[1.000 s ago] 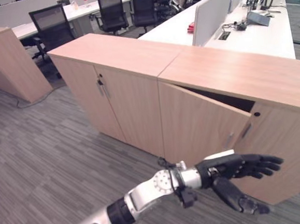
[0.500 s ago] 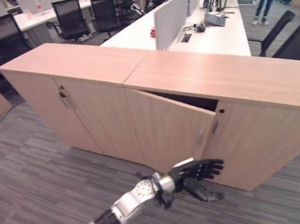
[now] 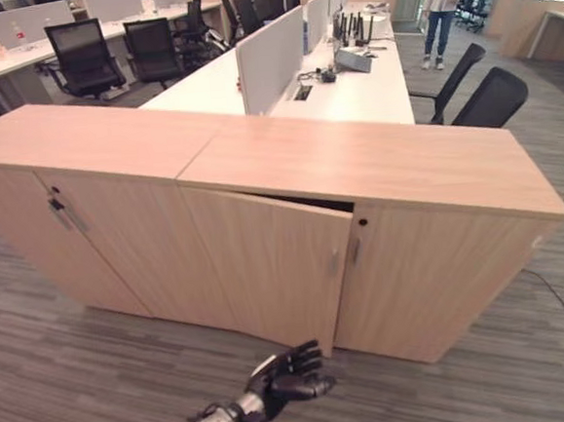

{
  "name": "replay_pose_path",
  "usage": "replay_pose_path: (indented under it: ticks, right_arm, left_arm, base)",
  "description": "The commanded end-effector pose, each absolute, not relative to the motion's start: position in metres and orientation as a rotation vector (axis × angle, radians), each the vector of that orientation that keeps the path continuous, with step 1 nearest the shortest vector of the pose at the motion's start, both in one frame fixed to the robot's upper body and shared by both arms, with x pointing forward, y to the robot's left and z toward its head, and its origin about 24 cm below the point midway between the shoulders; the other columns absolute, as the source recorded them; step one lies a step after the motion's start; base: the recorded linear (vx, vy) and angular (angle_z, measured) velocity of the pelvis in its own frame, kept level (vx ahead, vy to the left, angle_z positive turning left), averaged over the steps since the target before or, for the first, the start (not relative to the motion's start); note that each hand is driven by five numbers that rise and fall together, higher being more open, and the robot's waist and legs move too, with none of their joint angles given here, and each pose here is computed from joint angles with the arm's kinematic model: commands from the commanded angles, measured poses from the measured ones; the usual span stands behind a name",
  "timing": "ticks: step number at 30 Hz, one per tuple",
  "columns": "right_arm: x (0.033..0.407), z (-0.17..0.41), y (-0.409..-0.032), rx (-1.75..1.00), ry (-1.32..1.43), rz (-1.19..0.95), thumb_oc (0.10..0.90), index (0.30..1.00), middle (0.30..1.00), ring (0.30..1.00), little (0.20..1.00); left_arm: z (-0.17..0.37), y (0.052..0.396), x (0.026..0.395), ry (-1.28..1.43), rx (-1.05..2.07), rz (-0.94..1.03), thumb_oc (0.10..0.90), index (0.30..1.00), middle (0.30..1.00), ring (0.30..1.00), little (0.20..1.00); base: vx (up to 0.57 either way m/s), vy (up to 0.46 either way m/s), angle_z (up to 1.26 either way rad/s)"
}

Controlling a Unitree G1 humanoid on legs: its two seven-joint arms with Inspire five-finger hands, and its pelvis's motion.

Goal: Put the empty folder in the office cabinet

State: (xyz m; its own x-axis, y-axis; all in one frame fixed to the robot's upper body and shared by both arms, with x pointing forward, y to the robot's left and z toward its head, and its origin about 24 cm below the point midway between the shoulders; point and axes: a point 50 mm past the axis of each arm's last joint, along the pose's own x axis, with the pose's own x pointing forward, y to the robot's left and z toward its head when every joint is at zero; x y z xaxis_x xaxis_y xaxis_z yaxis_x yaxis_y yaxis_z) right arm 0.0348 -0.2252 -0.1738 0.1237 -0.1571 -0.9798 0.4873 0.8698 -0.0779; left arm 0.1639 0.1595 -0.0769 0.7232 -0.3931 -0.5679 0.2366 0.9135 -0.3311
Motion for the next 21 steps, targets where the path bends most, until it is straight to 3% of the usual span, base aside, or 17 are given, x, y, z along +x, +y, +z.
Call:
replay_pose_path:
  ticks: [1, 10, 12, 16, 17, 21]
  right_arm:
    - [0.036, -0.170, -0.243, 0.235, 1.385, -0.501, 0.800, 0.900, 0.900, 0.900, 0.900]
    - [0.042, -0.166, -0.253, 0.159, 1.402, -0.429, 0.800, 0.900, 0.900, 0.900, 0.900]
    - [0.042, -0.166, -0.253, 0.108, 1.423, -0.374, 0.800, 0.900, 0.900, 0.900, 0.900]
    - [0.039, -0.166, -0.253, 0.097, 1.429, -0.366, 0.800, 0.900, 0.900, 0.900, 0.900]
    - [0.036, -0.168, -0.250, 0.115, 1.439, -0.356, 0.800, 0.900, 0.900, 0.900, 0.900]
    - [0.035, -0.170, -0.241, 0.136, 1.437, -0.337, 0.800, 0.900, 0.900, 0.900, 0.900]
  left_arm:
    - [-0.025, 0.150, 0.213, 0.326, -0.105, -0.412, 0.800, 0.900, 0.900, 0.900, 0.900]
    - [-0.079, 0.180, 0.189, 0.587, -0.151, -0.247, 0.800, 0.900, 0.900, 0.900, 0.900]
    - [-0.123, 0.188, 0.158, 0.838, -0.105, -0.191, 0.800, 0.900, 0.900, 0.900, 0.900]
    - [-0.142, 0.190, 0.137, 0.971, -0.096, -0.152, 0.800, 0.900, 0.900, 0.900, 0.900]
    - [-0.160, 0.195, 0.109, 1.132, -0.141, -0.056, 0.800, 0.900, 0.900, 0.900, 0.900]
    - [-0.169, 0.209, 0.084, 1.260, -0.124, 0.064, 0.800, 0.900, 0.900, 0.900, 0.900]
  base:
    - [-0.01, 0.034, -0.02]
    - [0.05, 0.116, -0.45]
    - [0.09, 0.173, -0.17]
    - [0.04, 0.074, 0.06]
    - [0.05, 0.055, 0.04]
    - [0.06, 0.035, 0.11]
